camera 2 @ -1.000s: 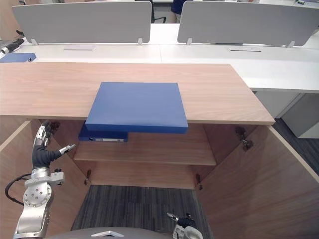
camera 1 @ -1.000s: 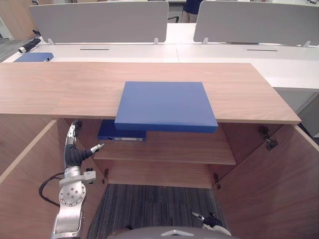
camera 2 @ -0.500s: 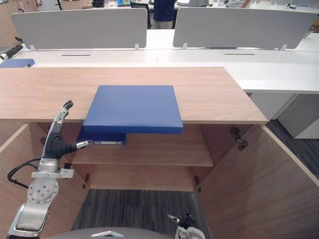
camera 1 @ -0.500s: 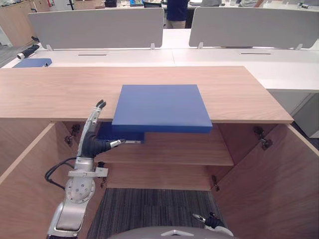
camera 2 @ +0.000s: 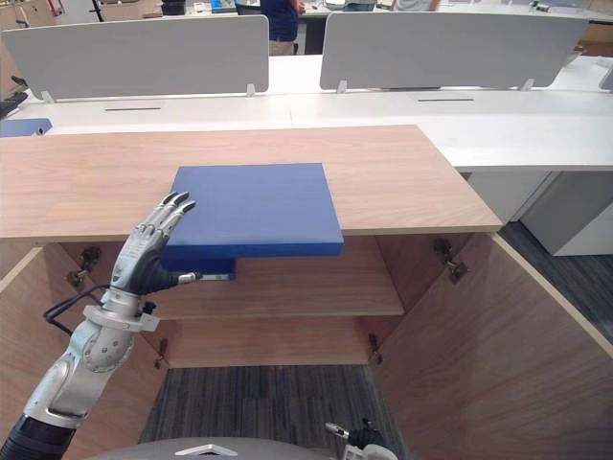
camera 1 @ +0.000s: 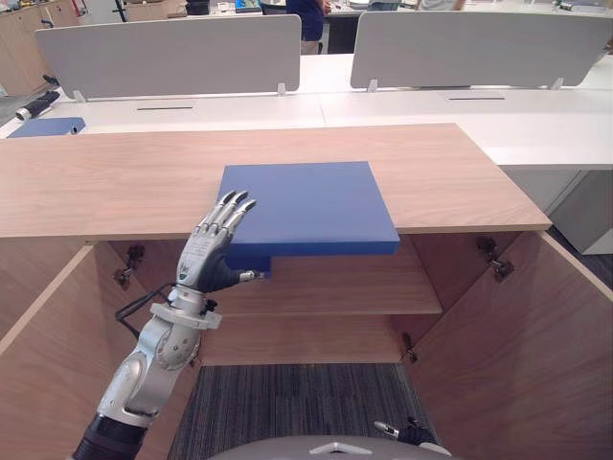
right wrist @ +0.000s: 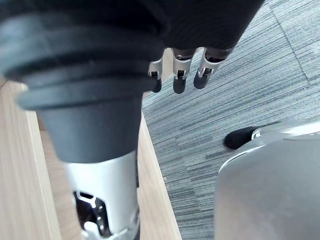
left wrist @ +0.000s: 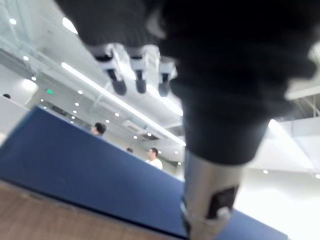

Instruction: Walk over to the cabinet, pick up the folder, carry it to the office cabinet, place the folder inside the office cabinet, then close the office cabinet door

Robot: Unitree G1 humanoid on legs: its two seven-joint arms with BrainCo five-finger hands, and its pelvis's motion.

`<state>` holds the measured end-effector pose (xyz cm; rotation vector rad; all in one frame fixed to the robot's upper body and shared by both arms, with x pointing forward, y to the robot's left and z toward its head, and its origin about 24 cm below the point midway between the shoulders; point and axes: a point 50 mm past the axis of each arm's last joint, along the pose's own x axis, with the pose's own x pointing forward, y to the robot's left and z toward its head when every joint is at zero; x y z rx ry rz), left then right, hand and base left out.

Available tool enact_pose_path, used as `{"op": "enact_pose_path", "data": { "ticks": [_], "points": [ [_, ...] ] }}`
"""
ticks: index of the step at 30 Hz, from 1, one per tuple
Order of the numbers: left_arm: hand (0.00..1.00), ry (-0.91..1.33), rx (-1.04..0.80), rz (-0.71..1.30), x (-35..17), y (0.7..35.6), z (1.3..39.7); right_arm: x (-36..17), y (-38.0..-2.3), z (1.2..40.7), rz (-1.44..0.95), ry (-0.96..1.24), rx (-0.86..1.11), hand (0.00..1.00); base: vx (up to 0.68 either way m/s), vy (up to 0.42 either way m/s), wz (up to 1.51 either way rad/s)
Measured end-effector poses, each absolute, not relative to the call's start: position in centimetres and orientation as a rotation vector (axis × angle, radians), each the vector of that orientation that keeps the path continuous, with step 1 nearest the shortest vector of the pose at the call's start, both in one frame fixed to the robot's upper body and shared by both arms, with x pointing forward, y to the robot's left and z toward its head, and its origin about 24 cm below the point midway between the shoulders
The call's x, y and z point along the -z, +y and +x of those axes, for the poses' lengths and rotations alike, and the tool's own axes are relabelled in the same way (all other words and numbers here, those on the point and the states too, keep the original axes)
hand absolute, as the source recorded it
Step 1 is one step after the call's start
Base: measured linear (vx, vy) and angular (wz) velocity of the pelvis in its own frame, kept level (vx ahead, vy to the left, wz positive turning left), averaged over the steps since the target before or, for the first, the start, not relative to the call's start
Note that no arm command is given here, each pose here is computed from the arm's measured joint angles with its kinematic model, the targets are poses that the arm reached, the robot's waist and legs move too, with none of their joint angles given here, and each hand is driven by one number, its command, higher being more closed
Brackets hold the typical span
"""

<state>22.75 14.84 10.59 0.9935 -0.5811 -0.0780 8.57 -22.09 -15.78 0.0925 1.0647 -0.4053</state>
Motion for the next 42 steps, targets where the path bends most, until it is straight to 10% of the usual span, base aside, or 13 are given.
{"op": "enact_pose_path", "data": {
  "ticks": [17,18,42],
  "points": [
    [0.00,-0.535,0.076,1.167,-8.6,14.0,24.1,15.8,-22.0,8.5,0.094,1.073,0.406,0.00,0.00,-0.001,-0.01],
    [1.00,-0.519,0.069,1.181,-8.3,14.2,24.3,15.8,-22.0,8.5,0.094,1.073,0.406,0.00,0.00,0.000,0.00],
    [1.00,-0.518,-0.265,1.103,-9.9,16.0,26.0,15.8,-22.0,8.4,0.104,1.071,0.451,0.00,-0.01,-0.004,-0.01]
  ]
}}
